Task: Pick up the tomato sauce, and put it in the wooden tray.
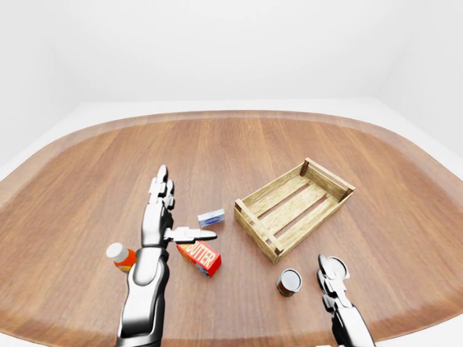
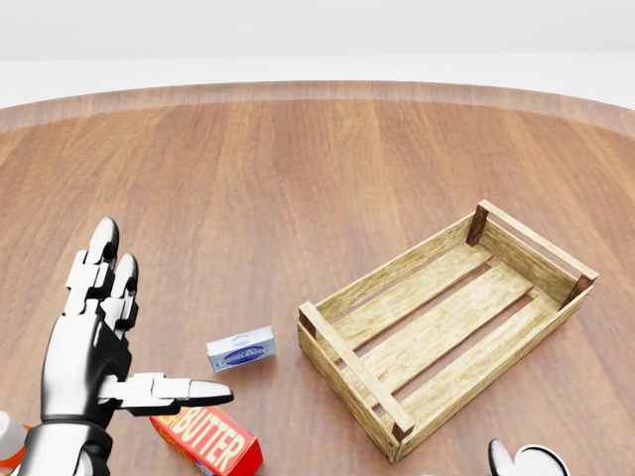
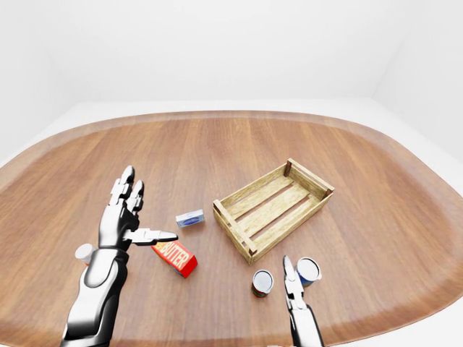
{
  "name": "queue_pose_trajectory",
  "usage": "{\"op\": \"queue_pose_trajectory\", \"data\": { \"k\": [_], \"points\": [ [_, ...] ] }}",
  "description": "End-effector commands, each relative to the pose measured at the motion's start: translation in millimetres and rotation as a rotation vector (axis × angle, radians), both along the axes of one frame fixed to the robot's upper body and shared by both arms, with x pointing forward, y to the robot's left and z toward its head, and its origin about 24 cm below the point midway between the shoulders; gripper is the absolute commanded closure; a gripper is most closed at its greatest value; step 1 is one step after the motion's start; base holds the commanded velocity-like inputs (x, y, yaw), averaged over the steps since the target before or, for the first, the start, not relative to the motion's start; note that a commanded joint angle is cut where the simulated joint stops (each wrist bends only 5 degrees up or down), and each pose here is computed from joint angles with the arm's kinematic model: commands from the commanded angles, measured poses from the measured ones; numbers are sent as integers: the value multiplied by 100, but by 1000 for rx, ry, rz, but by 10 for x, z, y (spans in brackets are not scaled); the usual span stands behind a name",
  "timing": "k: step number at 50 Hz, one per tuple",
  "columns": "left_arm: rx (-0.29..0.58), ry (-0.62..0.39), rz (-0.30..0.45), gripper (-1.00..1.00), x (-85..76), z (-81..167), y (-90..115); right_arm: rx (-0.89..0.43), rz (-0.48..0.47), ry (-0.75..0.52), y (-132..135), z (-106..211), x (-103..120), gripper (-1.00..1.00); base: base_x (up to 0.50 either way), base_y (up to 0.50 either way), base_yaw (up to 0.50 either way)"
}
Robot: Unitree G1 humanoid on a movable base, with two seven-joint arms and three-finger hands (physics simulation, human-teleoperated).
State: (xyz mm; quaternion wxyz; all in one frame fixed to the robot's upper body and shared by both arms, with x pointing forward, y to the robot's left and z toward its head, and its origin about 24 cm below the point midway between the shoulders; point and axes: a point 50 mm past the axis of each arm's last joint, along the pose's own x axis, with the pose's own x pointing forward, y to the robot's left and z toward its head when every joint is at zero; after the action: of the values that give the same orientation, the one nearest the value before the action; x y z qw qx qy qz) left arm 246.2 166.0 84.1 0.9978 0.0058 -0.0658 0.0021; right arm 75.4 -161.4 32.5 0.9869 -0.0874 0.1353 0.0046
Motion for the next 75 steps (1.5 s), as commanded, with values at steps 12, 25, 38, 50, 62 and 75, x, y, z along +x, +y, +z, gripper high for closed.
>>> {"op": "queue_pose_trajectory", "data": {
  "k": [12, 25, 38, 50, 62, 75],
  "points": [
    [2, 20, -3, -100, 5, -46, -16, 0, -27, 111, -48, -297, -51, -100, 0, 0, 0],
    [4, 27, -7, -100, 2, -62, -26, 16, -43, 132, -87, -434, 26, -100, 0, 0, 0],
    [6, 37, -8, -100, 1, -86, -31, 10, -42, 138, -67, -564, 168, -100, 0, 0, 0],
    [6, 35, -9, -100, 0, -81, -35, 5, -25, 74, -26, -459, 278, -100, 0, 0, 0],
    [6, 35, -9, -100, -6, -82, -38, -3, -26, 88, -24, -524, 311, -100, 0, 0, 0],
    [7, 40, -10, -100, -9, -94, -43, -12, -38, 113, -40, -649, 405, -100, 0, 0, 0]
  ]
}}
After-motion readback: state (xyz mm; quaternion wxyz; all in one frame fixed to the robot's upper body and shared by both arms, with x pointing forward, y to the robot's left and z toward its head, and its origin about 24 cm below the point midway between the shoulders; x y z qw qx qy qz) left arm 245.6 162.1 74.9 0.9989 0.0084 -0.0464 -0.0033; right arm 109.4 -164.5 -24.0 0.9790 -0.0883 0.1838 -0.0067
